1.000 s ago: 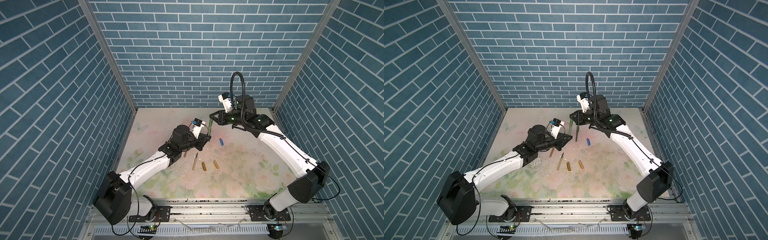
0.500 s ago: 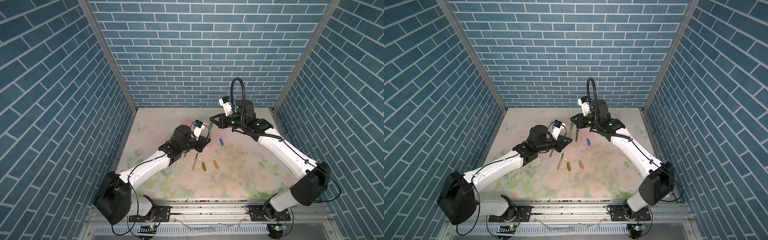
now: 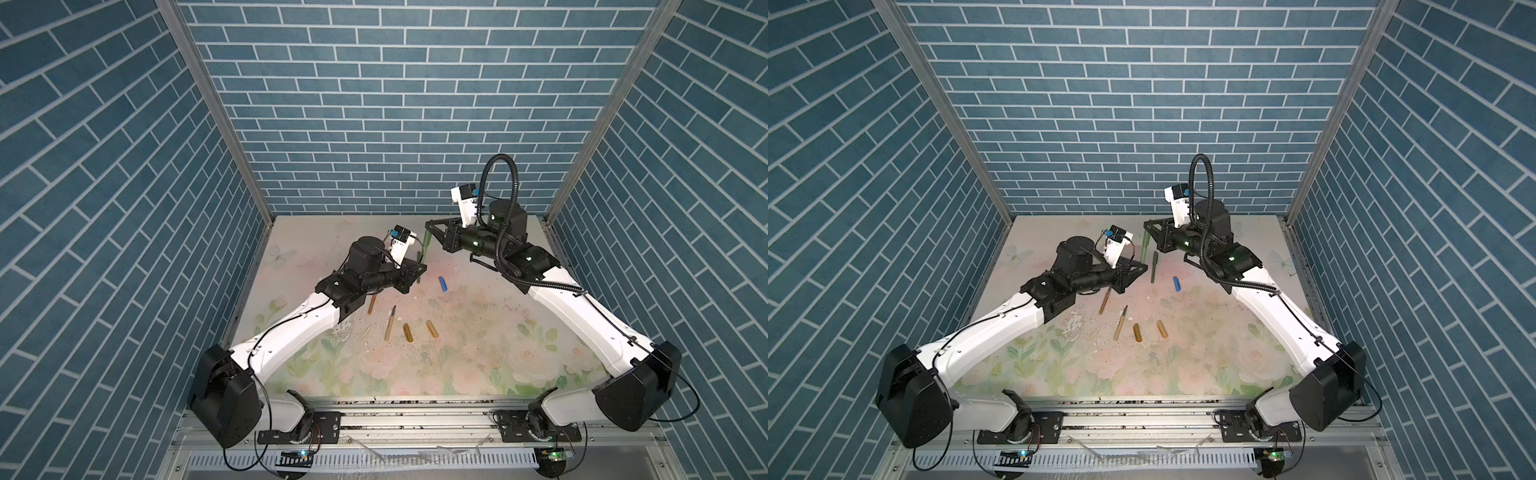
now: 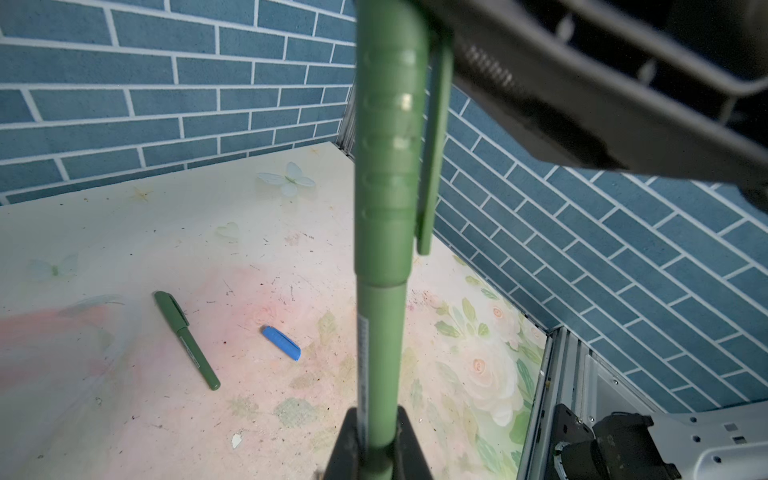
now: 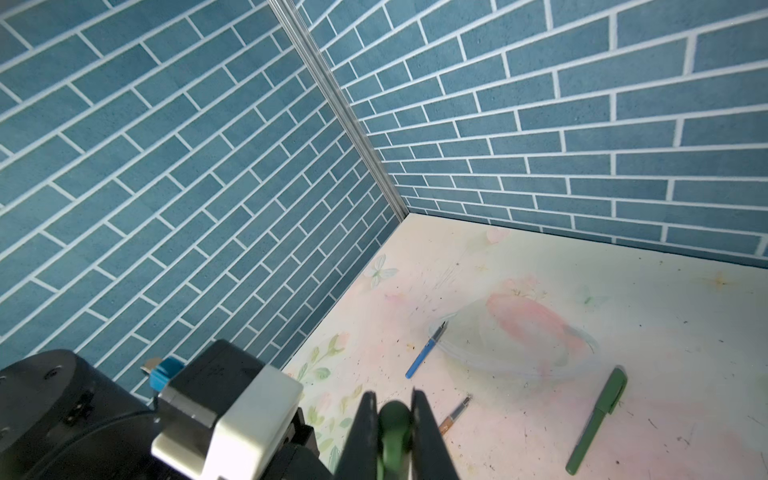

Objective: Insert the pens into the pen caps

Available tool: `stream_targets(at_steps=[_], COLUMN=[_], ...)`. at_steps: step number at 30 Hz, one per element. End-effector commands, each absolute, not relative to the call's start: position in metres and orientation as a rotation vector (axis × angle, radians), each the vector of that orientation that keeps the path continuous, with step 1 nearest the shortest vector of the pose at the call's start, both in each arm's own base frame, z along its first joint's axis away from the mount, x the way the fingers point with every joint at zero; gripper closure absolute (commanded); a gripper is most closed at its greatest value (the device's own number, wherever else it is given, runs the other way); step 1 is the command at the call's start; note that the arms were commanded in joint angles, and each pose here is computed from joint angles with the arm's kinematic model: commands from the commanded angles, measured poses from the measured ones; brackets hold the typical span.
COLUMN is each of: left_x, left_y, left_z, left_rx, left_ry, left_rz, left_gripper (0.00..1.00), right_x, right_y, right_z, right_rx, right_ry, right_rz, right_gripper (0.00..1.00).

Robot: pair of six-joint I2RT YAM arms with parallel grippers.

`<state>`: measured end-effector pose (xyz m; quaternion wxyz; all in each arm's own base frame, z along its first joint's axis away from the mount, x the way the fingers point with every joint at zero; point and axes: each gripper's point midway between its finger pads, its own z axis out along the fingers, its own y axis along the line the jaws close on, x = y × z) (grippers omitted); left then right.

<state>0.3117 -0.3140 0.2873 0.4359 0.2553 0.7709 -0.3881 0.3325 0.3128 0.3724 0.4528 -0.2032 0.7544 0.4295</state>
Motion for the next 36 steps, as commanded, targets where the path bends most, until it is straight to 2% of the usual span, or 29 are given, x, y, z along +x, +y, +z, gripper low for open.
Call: stream_targets(at_steps=[1, 6, 9, 16, 19, 21, 24, 29, 36], left_x=[0.341, 0.348, 0.349, 0.338, 0.329, 0.324, 0.317, 0.314, 0.309], left_y=[-0.296, -0.29, -0.293, -0.308, -0.307, -0.306, -0.303, -0.301, -0.306], left_z=[0.428, 0.449, 0.446, 0.372, 0.339, 0.32, 0.3, 0.296, 0.304], left_rx=[0.492, 0.471, 0.488, 0.586, 0.601, 0.61, 0.616, 0.6, 0.589], left_ry=[1.47, 1.418, 1.425, 1.607, 1.683, 1.73, 1.776, 1.807, 1.8], left_rz=[-0.902, -0.885, -0.901, -0.978, -1.01, -1.02, -1.021, -1.041, -1.117], left_gripper=[1.0, 1.0, 1.0, 1.0, 1.0, 1.0, 1.0, 1.0, 1.0], right_x=[0.288, 0.281, 0.281, 0.3, 0.312, 0.319, 0.323, 0.318, 0.305], right_y=[0.312, 0.31, 0.309, 0.311, 0.312, 0.31, 0.303, 0.295, 0.32], right_z=[0.267, 0.252, 0.262, 0.316, 0.345, 0.367, 0.392, 0.395, 0.371], right_rx=[-0.571, -0.57, -0.555, -0.528, -0.511, -0.501, -0.49, -0.483, -0.537], right_ry=[2.273, 2.318, 2.293, 2.161, 2.086, 2.032, 1.968, 1.966, 2.023], right_rz=[1.09, 1.09, 1.094, 1.06, 1.033, 1.003, 0.958, 0.926, 1.049], right_gripper=[0.94, 0.94, 0.94, 0.89, 0.79, 0.66, 0.56, 0.55, 0.6])
